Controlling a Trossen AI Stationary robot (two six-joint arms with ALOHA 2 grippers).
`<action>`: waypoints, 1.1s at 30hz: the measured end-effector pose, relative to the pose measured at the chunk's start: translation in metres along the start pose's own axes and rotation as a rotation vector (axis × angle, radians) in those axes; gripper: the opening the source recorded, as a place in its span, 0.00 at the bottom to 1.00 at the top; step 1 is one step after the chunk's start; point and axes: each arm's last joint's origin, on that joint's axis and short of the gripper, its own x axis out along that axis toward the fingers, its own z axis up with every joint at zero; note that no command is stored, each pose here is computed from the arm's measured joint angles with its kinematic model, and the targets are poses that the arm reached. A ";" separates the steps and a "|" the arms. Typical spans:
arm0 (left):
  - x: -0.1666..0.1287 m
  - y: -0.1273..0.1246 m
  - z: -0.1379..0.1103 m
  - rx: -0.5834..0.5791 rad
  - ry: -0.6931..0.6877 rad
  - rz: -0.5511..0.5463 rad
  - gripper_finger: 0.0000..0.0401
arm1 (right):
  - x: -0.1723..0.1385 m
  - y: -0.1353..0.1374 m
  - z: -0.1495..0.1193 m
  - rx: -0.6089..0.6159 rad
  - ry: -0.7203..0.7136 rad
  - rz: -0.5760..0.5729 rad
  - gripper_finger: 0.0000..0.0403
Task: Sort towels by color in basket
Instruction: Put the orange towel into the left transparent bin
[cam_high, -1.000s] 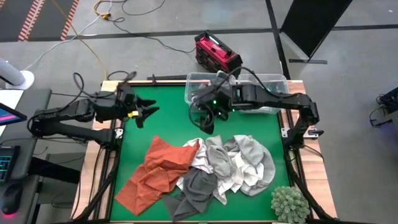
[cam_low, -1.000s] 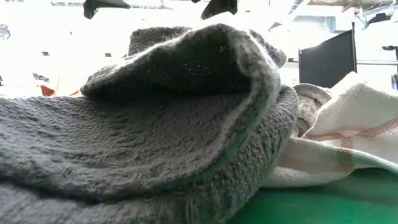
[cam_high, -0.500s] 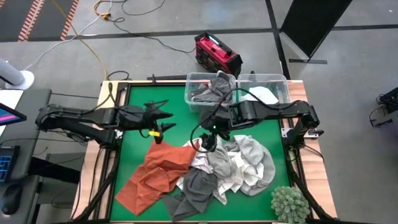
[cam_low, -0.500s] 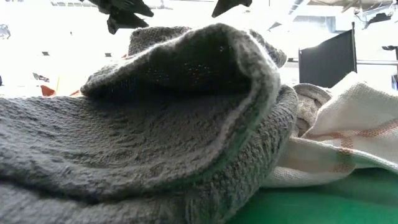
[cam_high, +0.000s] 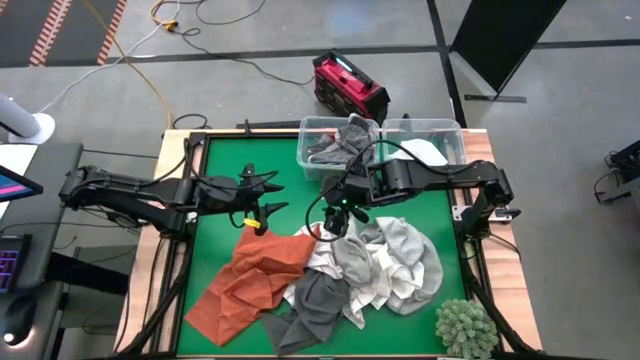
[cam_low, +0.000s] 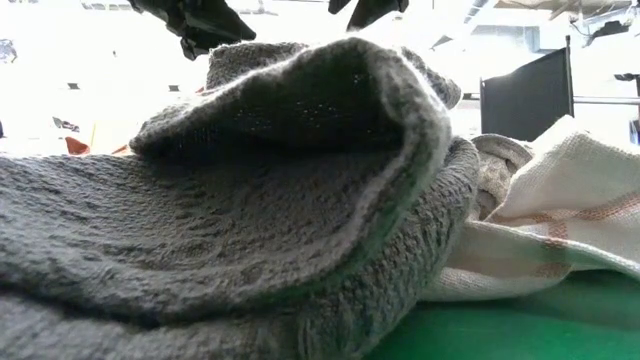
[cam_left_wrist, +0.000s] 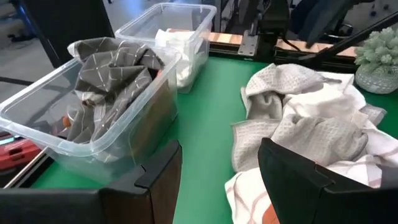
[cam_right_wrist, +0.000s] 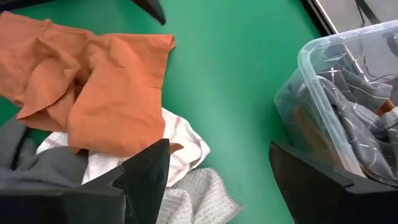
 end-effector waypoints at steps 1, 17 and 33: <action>-0.001 0.000 0.001 -0.003 -0.005 -0.001 0.50 | 0.000 0.001 0.000 0.002 0.000 0.003 0.75; -0.042 0.021 0.023 -0.400 -0.198 -0.019 0.50 | -0.014 0.042 -0.012 -0.013 -0.007 0.183 0.75; -0.051 0.020 -0.009 -0.571 0.231 -0.171 0.50 | 0.085 0.078 -0.011 -0.448 0.031 0.348 0.75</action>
